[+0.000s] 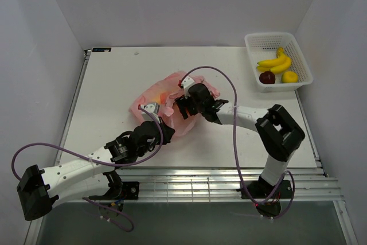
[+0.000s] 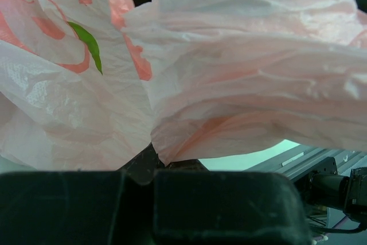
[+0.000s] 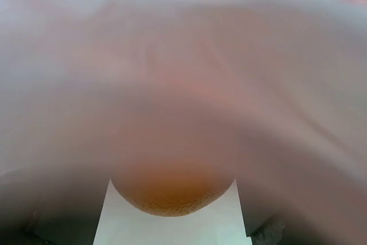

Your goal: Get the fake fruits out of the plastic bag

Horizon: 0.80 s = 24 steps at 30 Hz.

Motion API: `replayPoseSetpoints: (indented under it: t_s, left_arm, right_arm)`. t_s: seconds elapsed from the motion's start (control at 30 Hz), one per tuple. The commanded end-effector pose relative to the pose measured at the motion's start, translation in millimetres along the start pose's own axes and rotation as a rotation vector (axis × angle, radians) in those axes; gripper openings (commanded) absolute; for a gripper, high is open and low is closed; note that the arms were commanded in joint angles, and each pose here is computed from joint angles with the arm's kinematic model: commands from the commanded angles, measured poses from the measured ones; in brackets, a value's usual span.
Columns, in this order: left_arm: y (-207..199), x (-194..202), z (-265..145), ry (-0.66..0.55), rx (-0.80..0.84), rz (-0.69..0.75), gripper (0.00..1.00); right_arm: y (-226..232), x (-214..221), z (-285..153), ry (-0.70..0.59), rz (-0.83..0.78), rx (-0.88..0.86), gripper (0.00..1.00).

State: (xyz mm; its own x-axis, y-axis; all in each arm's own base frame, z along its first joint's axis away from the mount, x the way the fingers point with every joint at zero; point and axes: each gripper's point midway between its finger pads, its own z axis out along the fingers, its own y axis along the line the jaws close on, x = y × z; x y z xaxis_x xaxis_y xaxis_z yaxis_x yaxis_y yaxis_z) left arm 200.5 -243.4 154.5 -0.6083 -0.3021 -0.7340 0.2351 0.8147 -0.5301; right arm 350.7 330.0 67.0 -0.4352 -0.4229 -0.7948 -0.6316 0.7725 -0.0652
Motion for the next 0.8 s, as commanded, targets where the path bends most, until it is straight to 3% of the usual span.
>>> replayPoseSetpoints:
  t_s: [0.0,0.13,0.23,0.37,0.53,0.57,0.77]
  left_arm:
    - [-2.9,-7.7,-2.9,-0.033,0.009,-0.011,0.00]
    - [-4.1,-10.0,-3.4,-0.041,0.011,-0.022,0.00]
    - [-7.1,-12.9,-3.4,-0.050,0.020,-0.026,0.00]
    - [-13.8,-20.1,-4.7,-0.065,0.036,-0.030,0.00]
    - [-19.9,-26.4,-6.8,-0.075,0.052,-0.023,0.00]
    - [-20.3,-26.3,-7.1,-0.074,0.055,-0.020,0.00]
    - [-22.1,-27.9,-10.0,-0.072,0.067,0.004,0.00]
  right_arm:
    - [16.0,-55.5,-55.4,-0.166,0.025,-0.108,0.44]
    - [33.5,-71.4,-112.1,-0.237,0.058,-0.243,0.39]
    - [35.1,-100.7,-170.2,-0.363,0.042,-0.300,0.39]
    - [14.3,-131.2,-216.3,-0.464,0.038,-0.240,0.38]
    - [-76.2,-156.0,-239.4,-0.531,0.115,-0.008,0.37]
    - [-114.6,-158.3,-243.9,-0.541,0.145,0.086,0.37]
    - [-269.6,-126.3,-229.4,-0.431,0.282,0.433,0.36]
